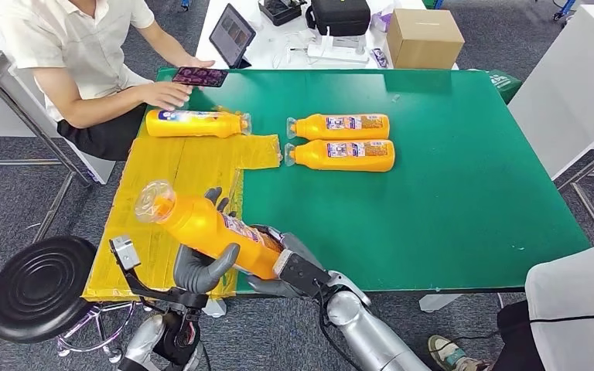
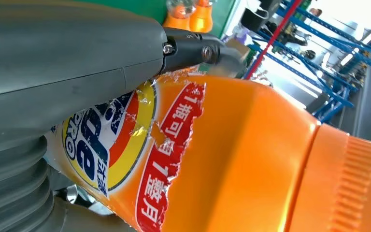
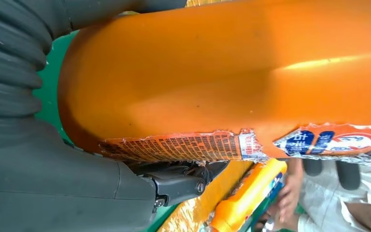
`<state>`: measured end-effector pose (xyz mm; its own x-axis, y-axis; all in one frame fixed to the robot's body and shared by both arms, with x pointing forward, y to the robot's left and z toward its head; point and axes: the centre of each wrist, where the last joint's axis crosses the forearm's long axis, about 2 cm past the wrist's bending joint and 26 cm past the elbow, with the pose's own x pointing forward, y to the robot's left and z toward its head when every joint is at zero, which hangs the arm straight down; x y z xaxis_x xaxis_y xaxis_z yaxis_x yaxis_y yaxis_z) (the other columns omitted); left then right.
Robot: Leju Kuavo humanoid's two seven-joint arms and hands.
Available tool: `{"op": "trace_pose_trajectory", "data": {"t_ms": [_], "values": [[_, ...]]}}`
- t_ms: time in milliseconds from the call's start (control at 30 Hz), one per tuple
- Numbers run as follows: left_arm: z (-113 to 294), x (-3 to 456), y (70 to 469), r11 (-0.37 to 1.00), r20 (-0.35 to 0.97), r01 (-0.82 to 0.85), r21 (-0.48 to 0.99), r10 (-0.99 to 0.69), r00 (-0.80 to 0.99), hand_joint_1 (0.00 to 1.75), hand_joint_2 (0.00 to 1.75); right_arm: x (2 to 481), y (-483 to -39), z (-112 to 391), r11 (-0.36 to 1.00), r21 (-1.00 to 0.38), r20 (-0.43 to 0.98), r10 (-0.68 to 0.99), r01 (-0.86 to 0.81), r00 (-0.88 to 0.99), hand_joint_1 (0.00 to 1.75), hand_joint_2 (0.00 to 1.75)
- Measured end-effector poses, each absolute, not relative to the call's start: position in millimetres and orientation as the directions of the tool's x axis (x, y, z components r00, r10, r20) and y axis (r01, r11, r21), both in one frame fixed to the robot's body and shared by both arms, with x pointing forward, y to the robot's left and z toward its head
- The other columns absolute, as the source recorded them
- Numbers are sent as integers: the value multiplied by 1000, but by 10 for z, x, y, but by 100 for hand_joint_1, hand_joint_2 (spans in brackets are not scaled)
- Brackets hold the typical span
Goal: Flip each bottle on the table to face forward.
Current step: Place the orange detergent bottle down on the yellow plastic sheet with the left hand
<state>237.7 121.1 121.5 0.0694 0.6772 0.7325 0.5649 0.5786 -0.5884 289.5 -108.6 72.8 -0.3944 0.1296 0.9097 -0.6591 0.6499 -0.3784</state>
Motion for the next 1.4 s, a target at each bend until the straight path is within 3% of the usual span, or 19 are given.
{"op": "trace_pose_trajectory", "data": {"t_ms": [67, 100, 167, 200, 233, 300, 700, 833, 867, 933, 967, 1033, 1300, 1400], "values": [[1208, 2393, 1223, 560, 724, 579, -593, 685, 79, 175, 175, 2901, -1074, 734, 642, -380, 909, 128, -666, -396, 164, 175], [1202, 2404, 1231, 547, 719, 587, -596, 690, 87, 175, 175, 2908, -1071, 739, 639, -382, 909, 127, -668, -398, 138, 175], [1187, 2427, 1251, 527, 711, 602, -601, 696, 100, 175, 175, 2926, -1066, 751, 635, -385, 907, 127, -670, -402, 51, 175], [1178, 2437, 1264, 519, 709, 607, -601, 698, 104, 175, 175, 2932, -1064, 754, 634, -386, 907, 126, -670, -402, 18, 131], [1169, 2445, 1276, 515, 708, 612, -600, 698, 107, 175, 175, 2934, -1062, 755, 634, -384, 907, 125, -671, -401, 0, 87], [1151, 2451, 1294, 508, 708, 620, -598, 697, 112, 175, 175, 2933, -1055, 757, 638, -378, 910, 124, -671, -395, 0, 0], [1122, 2453, 1319, 515, 722, 624, -588, 682, 118, 175, 175, 2915, -1027, 757, 664, -382, 907, 136, -643, -398, 0, 0], [1105, 2508, 1429, 626, 773, 553, -550, 633, 52, 175, 175, 2789, -1011, 737, 717, -422, 870, 149, -554, -470, 0, 0], [1110, 2553, 1521, 735, 833, 491, -467, 552, -33, 175, 175, 2700, -1049, 699, 738, -440, 853, 167, -511, -494, 0, 0], [1159, 2671, 1762, 953, 941, 268, -142, 215, -263, 175, 175, 2469, -1186, 598, 769, -478, 822, 220, -425, -526, 0, 0], [1201, 2724, 1872, 990, 936, 137, 33, 18, -352, 175, 175, 2366, -1262, 556, 776, -486, 816, 240, -401, -526, 0, 0], [1263, 2791, 1974, 978, 890, -3, 209, -192, -413, 175, 175, 2267, -1354, 525, 781, -502, 808, 271, -372, -523, 0, 0], [1366, 2938, 2038, 957, 859, -46, 285, -277, -432, 175, 175, 2194, -1450, 520, 795, -516, 796, 308, -318, -521, 0, 0], [1396, 3003, 2029, 895, 793, -115, 432, -437, -425, 175, 175, 2189, -1457, 518, 796, -517, 796, 311, -314, -519, 0, 0]]}}
